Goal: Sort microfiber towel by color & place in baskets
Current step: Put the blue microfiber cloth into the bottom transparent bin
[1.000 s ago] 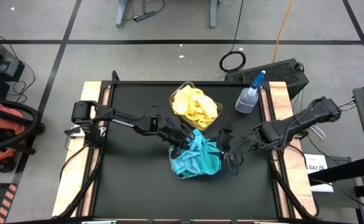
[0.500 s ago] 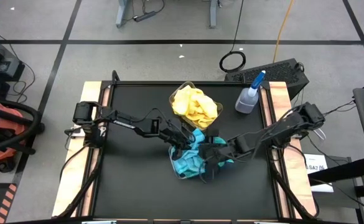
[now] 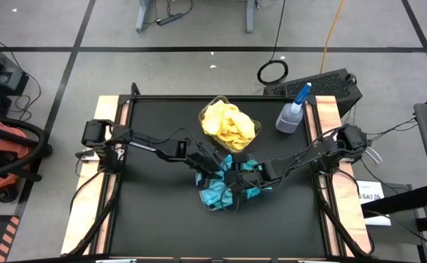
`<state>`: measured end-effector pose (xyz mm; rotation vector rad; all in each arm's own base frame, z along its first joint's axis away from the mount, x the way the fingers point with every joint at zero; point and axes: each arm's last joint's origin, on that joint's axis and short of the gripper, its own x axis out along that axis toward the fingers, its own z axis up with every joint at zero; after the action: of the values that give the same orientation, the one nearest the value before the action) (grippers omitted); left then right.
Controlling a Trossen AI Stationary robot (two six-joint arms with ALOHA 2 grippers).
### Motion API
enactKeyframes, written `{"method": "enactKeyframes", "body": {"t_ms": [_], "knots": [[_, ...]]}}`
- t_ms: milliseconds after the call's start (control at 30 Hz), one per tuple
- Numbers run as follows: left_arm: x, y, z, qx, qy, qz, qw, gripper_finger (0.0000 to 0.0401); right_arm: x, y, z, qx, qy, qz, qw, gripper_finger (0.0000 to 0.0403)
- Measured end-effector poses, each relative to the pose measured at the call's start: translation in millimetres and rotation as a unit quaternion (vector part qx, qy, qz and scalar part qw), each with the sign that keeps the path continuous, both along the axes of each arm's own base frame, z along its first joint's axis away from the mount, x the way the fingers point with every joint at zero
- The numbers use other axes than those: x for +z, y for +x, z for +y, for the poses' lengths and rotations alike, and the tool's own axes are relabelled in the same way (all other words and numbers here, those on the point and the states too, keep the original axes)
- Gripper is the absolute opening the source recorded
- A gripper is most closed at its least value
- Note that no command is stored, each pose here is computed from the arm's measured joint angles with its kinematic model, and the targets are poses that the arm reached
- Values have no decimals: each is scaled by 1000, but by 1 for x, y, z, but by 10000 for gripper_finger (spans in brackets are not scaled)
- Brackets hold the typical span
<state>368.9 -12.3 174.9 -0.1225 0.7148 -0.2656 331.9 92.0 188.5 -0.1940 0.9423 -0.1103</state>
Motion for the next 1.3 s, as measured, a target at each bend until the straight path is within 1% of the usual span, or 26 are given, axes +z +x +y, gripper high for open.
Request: {"method": "enactKeyframes", "body": {"t_ms": [167,300,400,433,467,700,800,900,967,1033,1100,1167,1300], "knots": [[25,-5,-4,-18,51,14,998,159,-2,0,0,-4,7,4,1000,214],[49,-8,-5,-26,60,6,998,210,-2,0,0,-8,13,5,1000,214],[72,-12,-5,-27,61,-5,998,236,-5,0,0,-9,17,7,1000,214],[77,-16,-5,-29,62,1,998,242,-5,1,0,-9,22,9,1000,214],[83,-20,-4,-30,62,8,998,246,-7,2,-1,-10,30,12,999,214],[133,-47,-9,-35,59,-13,998,252,-13,6,-8,-26,80,26,996,214],[153,-63,-13,-40,59,-32,997,252,-13,6,-11,-33,93,30,995,214],[169,-80,-16,-33,70,-47,996,252,-14,5,-13,-36,98,38,994,214],[175,-92,-17,-32,75,-40,996,252,-13,4,-13,-31,95,38,994,214],[184,-103,-18,-30,78,-57,995,252,-6,2,-13,-26,97,33,994,215],[191,-115,-18,-29,80,-58,995,252,3,-2,-13,-22,103,28,994,216],[197,-125,-19,-22,80,-66,994,252,18,-7,-12,-16,108,19,994,218],[205,-142,-17,-6,85,-68,994,252,55,-20,-12,-2,116,-25,993,224]]}}
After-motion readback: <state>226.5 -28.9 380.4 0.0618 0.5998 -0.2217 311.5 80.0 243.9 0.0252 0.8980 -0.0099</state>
